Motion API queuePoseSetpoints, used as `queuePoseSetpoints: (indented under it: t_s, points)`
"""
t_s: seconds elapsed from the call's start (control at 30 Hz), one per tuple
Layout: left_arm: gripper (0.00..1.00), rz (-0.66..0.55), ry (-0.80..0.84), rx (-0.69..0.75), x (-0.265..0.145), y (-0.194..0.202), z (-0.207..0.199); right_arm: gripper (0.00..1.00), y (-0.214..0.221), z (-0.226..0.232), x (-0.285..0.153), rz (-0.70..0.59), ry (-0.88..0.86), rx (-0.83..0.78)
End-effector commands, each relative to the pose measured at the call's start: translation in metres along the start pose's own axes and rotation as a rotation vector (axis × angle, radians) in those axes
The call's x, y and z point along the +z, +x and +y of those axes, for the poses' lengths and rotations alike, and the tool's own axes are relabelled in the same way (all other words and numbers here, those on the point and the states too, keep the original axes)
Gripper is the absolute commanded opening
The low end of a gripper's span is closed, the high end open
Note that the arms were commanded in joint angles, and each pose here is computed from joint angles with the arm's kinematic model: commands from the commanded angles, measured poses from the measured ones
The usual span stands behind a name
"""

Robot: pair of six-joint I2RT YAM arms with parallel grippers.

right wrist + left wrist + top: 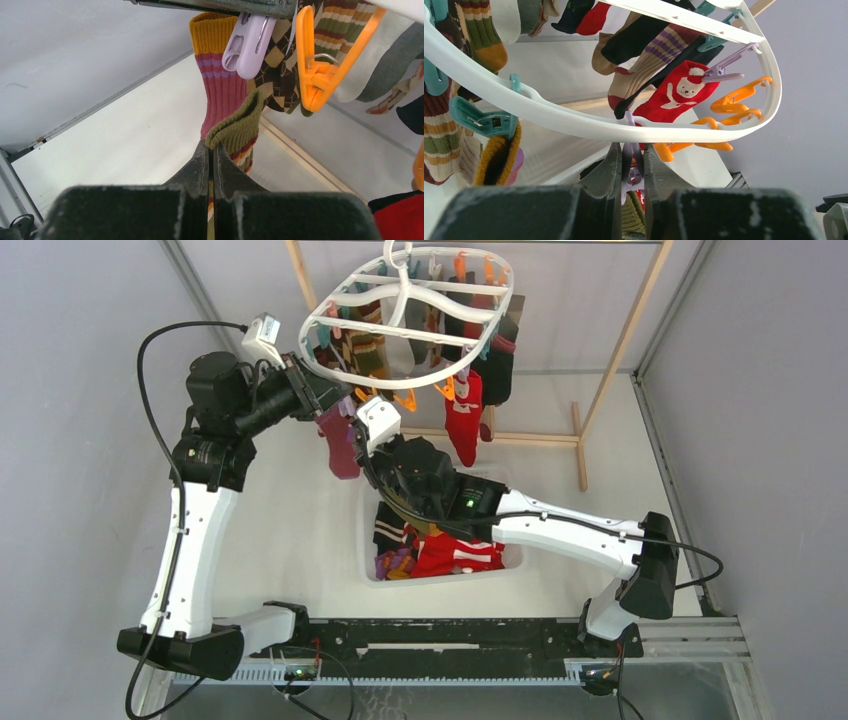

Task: Clip the socks to the hanger
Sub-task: Clamp the sock onto the hanger.

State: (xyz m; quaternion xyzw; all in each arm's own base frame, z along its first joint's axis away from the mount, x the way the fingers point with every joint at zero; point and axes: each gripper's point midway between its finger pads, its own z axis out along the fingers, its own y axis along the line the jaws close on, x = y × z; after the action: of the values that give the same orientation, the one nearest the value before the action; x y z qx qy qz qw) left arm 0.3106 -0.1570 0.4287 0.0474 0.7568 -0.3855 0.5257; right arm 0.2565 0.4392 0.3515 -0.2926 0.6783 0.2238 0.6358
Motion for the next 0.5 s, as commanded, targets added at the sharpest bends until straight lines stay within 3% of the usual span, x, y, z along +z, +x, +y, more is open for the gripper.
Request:
queuePoseSetpoints:
  t_s: [0.0, 0.47]
  points:
    - [0.04, 0.0, 0.006, 0.002, 0.0002, 0.004, -0.0022, 0.0, -0.0363, -0.0026, -0.0027, -0.079, -0.001, 0.012]
    - [0.04, 0.0, 0.013, 0.003, 0.002, 0.0052, -0.0055, 0.0, -0.042, 0.0007, 0.0002, -0.051, -0.023, -0.034]
